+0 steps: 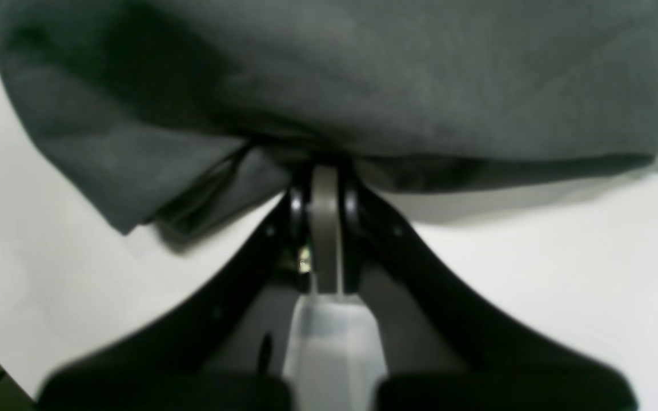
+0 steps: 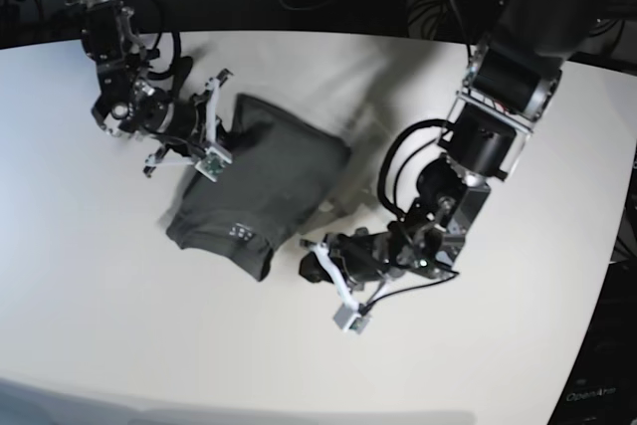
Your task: Fold the T-shirt properly
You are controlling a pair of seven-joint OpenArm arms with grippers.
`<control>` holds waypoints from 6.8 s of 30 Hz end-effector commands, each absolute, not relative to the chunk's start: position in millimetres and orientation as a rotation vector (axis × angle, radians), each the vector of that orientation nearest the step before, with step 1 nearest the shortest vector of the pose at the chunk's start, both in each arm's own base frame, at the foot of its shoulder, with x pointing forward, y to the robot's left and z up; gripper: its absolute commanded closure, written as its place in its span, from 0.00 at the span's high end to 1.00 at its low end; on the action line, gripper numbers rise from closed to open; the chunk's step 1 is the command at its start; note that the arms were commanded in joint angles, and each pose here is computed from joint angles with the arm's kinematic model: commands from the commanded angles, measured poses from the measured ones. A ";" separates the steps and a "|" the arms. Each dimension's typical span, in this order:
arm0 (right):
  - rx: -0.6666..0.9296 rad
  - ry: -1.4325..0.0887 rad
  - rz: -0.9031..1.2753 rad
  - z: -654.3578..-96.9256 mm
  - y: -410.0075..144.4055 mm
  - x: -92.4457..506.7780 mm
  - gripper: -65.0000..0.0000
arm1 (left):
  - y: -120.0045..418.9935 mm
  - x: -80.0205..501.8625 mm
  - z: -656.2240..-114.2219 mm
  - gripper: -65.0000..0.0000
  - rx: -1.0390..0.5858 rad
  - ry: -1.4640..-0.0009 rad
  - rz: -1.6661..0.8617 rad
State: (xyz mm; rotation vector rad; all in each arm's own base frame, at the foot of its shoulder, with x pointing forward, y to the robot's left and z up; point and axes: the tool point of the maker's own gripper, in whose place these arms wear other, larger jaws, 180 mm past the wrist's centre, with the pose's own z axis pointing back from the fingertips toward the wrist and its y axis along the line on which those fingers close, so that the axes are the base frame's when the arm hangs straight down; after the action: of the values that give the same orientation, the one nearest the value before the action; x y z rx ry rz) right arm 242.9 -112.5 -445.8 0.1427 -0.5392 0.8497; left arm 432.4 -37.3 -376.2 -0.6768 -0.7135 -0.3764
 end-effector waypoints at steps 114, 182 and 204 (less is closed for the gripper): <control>-0.294 -0.390 0.215 -412.3 -320.3 57.9 0.01 | 115.0 194.5 -353.3 0.03 -0.588 -0.490 -0.448; 0.162 -0.073 -0.062 -640.6 -216.2 -67.3 0.01 | 105.8 -39.3 -649.4 0.03 -0.335 -0.108 -0.014; 0.005 -0.060 0.074 -650.7 -218.5 -59.6 0.01 | 117.8 -41.2 -657.1 0.03 -0.224 -0.056 0.003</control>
State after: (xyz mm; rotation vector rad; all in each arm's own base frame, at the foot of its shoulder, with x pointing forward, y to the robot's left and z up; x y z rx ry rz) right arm -62.6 -208.5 -651.8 0.0278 -0.0491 0.0741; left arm -38.0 118.4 -657.4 -0.2200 -0.0607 0.0028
